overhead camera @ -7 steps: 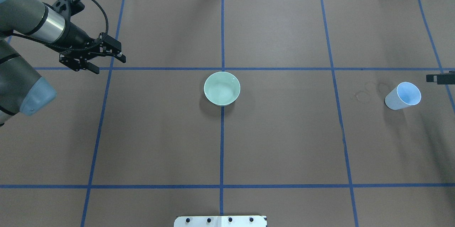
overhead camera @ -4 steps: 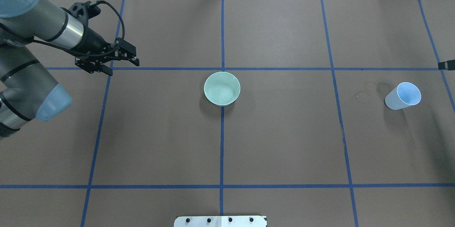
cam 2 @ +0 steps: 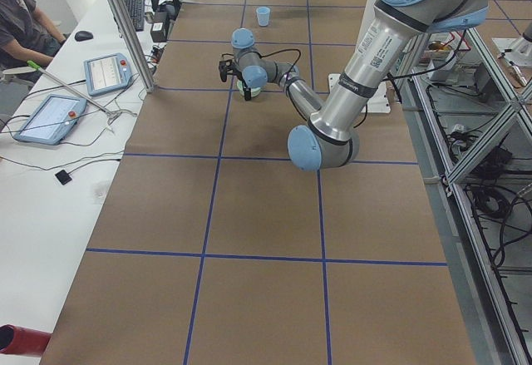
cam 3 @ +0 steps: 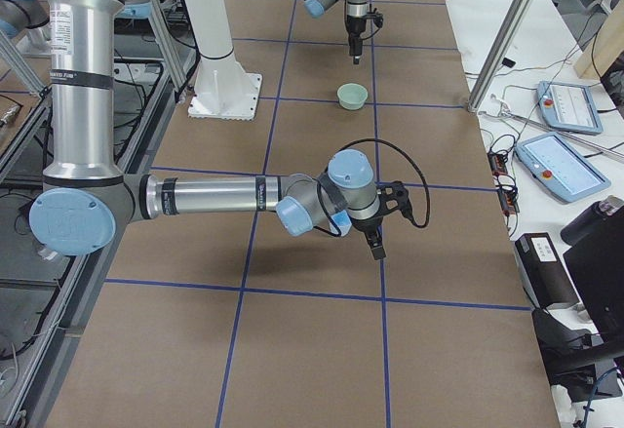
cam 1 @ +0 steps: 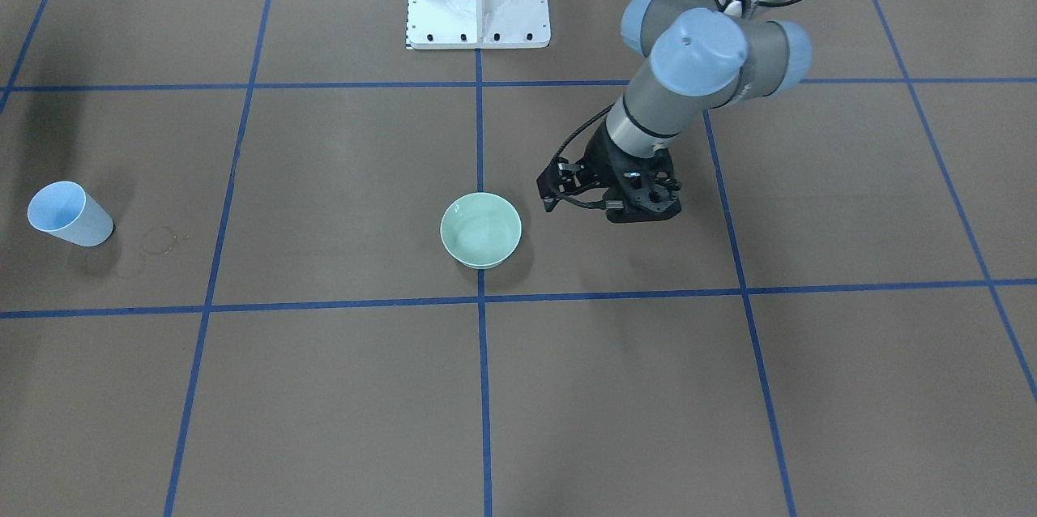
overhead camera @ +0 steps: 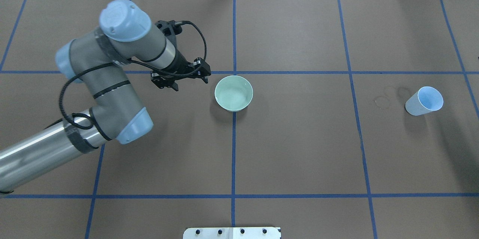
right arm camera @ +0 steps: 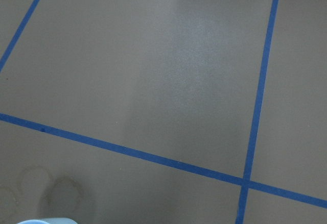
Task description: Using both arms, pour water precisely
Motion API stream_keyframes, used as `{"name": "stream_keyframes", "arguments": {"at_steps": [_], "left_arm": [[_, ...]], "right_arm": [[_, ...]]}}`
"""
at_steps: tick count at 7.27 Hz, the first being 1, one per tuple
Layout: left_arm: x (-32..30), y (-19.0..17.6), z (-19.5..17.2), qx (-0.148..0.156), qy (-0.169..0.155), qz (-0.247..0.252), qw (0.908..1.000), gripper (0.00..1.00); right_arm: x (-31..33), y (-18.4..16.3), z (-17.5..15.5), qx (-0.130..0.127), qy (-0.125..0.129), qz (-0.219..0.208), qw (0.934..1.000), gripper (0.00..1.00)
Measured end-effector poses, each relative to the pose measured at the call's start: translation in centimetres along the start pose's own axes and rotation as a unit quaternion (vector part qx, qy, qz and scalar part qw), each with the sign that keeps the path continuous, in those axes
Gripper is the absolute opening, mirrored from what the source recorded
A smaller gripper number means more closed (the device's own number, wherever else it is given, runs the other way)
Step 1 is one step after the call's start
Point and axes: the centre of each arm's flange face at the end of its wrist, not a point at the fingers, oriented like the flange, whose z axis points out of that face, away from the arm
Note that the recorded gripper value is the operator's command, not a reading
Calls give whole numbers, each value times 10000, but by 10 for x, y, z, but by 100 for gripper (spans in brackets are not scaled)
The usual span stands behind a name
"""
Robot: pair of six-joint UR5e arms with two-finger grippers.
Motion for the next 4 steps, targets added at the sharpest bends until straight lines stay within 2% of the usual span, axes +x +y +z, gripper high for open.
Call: {"name": "stream_keyframes", "arguments": {"at_steps": [2,4], "left_arm": [[31,7,31,-12,-168,44,9998,97],[45,10,52,-86,-283,50,9995,82]], "right_arm": [[-1,0,-3,-51,-57,18,10000,100],[-5,0,-5,-73,-189,14,9998,100]]}}
